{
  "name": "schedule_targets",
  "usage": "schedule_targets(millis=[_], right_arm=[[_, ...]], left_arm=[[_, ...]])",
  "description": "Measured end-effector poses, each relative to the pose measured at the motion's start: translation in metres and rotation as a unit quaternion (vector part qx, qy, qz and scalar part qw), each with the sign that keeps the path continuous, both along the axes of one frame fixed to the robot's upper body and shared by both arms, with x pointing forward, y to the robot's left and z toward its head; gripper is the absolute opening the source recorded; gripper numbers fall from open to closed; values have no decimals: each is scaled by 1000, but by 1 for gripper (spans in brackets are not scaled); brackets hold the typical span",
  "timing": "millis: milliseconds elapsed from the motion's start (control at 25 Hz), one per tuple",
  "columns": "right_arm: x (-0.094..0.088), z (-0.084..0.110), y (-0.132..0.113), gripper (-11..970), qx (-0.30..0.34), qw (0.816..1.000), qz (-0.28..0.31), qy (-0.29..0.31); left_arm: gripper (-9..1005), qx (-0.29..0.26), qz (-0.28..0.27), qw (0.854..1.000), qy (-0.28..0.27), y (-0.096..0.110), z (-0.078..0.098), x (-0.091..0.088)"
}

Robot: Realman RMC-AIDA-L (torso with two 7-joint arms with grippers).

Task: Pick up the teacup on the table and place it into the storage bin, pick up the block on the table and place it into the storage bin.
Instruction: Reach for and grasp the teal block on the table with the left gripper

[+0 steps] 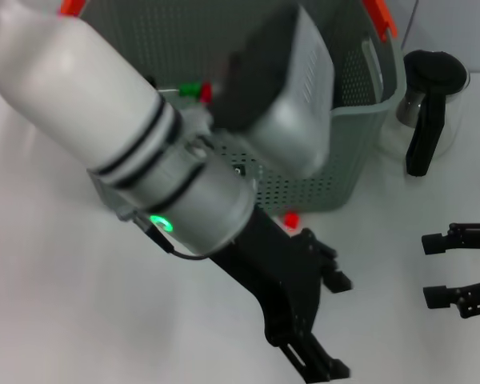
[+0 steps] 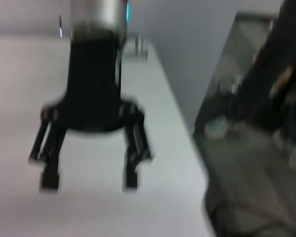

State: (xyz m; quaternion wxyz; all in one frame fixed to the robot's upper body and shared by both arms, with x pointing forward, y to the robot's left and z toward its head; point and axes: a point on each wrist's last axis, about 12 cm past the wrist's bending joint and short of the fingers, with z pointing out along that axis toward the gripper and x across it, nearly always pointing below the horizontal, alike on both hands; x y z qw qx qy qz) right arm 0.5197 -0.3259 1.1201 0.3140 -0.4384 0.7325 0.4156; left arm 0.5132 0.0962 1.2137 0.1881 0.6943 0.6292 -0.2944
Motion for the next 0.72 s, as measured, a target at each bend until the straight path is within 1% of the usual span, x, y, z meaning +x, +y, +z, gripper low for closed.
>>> schedule_targets(millis=[40, 120, 160, 360, 520, 720], right_arm=[[0, 0, 0, 941, 0, 1000, 0, 1], [0, -1, 0, 940, 0, 1000, 0, 2], [-1, -1, 0, 940, 0, 1000, 0, 3], [-2, -3, 0, 941, 0, 1000, -2, 6], [-3, -4, -2, 940, -1, 1000, -6, 7], [-4, -6, -3, 940, -9, 1000, -7, 14]], left_arm=[[950, 9, 2, 1000, -7, -2, -5, 1], [950, 41, 12, 998, -37, -8, -19, 7], [950, 58, 20, 997, -56, -11, -26, 11], [949, 113, 42, 984, -128, -18, -50, 23], [948, 131, 53, 978, -151, -20, -63, 31], [947, 142, 77, 976, -146, -21, -73, 42]])
